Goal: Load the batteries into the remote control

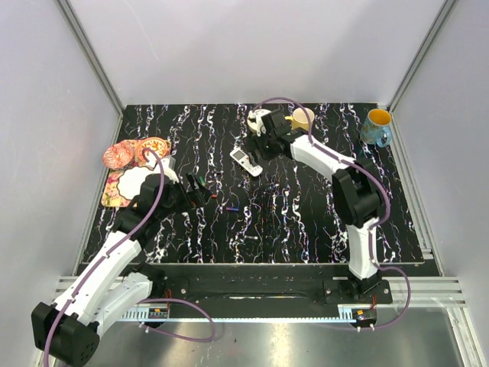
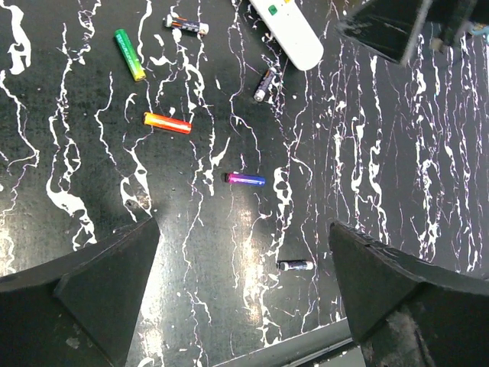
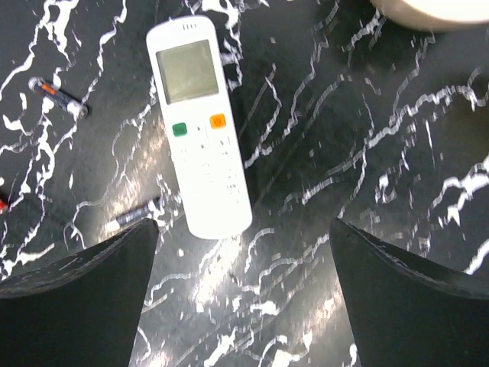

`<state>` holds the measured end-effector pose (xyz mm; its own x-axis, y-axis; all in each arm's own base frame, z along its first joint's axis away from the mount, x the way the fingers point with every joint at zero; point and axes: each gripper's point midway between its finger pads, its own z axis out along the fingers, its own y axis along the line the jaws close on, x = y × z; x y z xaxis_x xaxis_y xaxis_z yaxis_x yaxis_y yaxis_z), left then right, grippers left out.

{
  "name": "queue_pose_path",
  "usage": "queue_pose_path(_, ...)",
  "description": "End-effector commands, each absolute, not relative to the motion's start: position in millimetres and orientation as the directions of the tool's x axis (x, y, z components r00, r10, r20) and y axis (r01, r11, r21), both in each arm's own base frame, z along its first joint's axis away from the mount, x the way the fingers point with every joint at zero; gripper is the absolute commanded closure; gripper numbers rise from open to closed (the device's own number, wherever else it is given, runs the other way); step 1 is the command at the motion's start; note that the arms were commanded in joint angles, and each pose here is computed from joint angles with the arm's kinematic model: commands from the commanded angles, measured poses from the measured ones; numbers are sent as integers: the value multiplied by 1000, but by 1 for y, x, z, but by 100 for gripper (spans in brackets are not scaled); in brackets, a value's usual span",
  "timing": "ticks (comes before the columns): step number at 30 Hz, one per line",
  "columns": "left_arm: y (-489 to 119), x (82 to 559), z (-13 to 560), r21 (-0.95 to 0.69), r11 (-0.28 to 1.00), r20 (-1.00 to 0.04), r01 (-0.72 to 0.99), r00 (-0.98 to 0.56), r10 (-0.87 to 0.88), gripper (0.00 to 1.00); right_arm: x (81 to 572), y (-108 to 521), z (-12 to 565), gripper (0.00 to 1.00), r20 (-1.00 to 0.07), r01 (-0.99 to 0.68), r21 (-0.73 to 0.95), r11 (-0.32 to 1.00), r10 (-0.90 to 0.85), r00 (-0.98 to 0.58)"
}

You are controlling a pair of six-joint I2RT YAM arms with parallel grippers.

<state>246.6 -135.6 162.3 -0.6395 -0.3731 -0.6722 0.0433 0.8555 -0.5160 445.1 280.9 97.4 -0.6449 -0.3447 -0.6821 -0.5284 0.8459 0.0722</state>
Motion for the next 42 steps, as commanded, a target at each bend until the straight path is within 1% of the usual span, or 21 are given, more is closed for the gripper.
queue_pose_path(1, -148, 249, 182, -540, 830, -707, 141, -611, -356, 2, 456, 305, 97, 0, -672, -600, 37, 799, -425, -606)
queue_pose_path(8, -150, 247, 183, -552, 820, -706, 155, -610, -360, 3, 466, 322, 60, 0, -622, -602, 46, 797, -448, -641)
queue_pose_path(16, -153, 250, 179, -553, 818, -700, 156, -620, -355, 3, 474, 320, 43, 0, -584, -619, -5, 785, -505, -635)
queue_pose_path(20, -154, 250, 178, -553, 818, -698, 155, -623, -354, 3, 474, 316, 36, 6, -567, -620, -21, 784, -520, -639)
queue_pose_path(21, -153, 250, 179, -554, 818, -699, 155, -621, -355, 3, 473, 315, 34, 11, -565, -618, -27, 786, -521, -639)
queue_pose_path(22, -153, 250, 178, -553, 819, -698, 154, -622, -355, 3, 473, 314, 32, 14, -564, -615, -28, 788, -521, -641)
queue_pose_path(27, -155, 249, 177, -557, 815, -694, 160, -629, -350, 3, 463, 315, 21, 24, -543, -620, -81, 780, -556, -629)
queue_pose_path(30, -155, 248, 178, -557, 814, -695, 162, -627, -351, 3, 458, 317, 16, 38, -534, -616, -79, 784, -555, -637)
queue_pose_path(31, -154, 248, 178, -556, 815, -696, 160, -626, -352, 3, 458, 316, 17, 44, -534, -613, -79, 786, -553, -639)
queue_pose_path(34, -154, 248, 178, -555, 817, -696, 157, -626, -352, 4, 458, 313, 26, 50, -553, -576, -81, 814, -517, -653)
queue_pose_path(35, -153, 249, 178, -553, 819, -698, 154, -622, -354, 4, 459, 309, 27, 55, -559, -548, -96, 831, -500, -661)
queue_pose_path(37, -151, 251, 179, -550, 822, -701, 144, -615, -361, 4, 460, 304, 45, 64, -595, -475, -80, 876, -425, -683)
queue_pose_path(38, -149, 251, 178, -547, 827, -700, 132, -614, -365, 4, 459, 296, 45, 84, -601, -409, -80, 909, -371, -708)
queue_pose_path(39, -147, 252, 178, -544, 831, -701, 115, -608, -374, 4, 456, 294, 50, 93, -613, -323, -35, 946, -276, -740)
queue_pose_path(40, -141, 256, 176, -544, 837, -696, 69, -593, -404, 4, 454, 292, 67, 98, -637, -275, -3, 962, -213, -740)
queue_pose_path(41, -138, 258, 175, -543, 838, -694, 45, -586, -418, 4, 443, 286, 61, 100, -618, -227, 21, 974, -165, -768)
queue_pose_path(42, -138, 258, 174, -550, 834, -685, 31, -587, -430, 3, 436, 289, 63, 100, -610, -149, 98, 984, -59, -790)
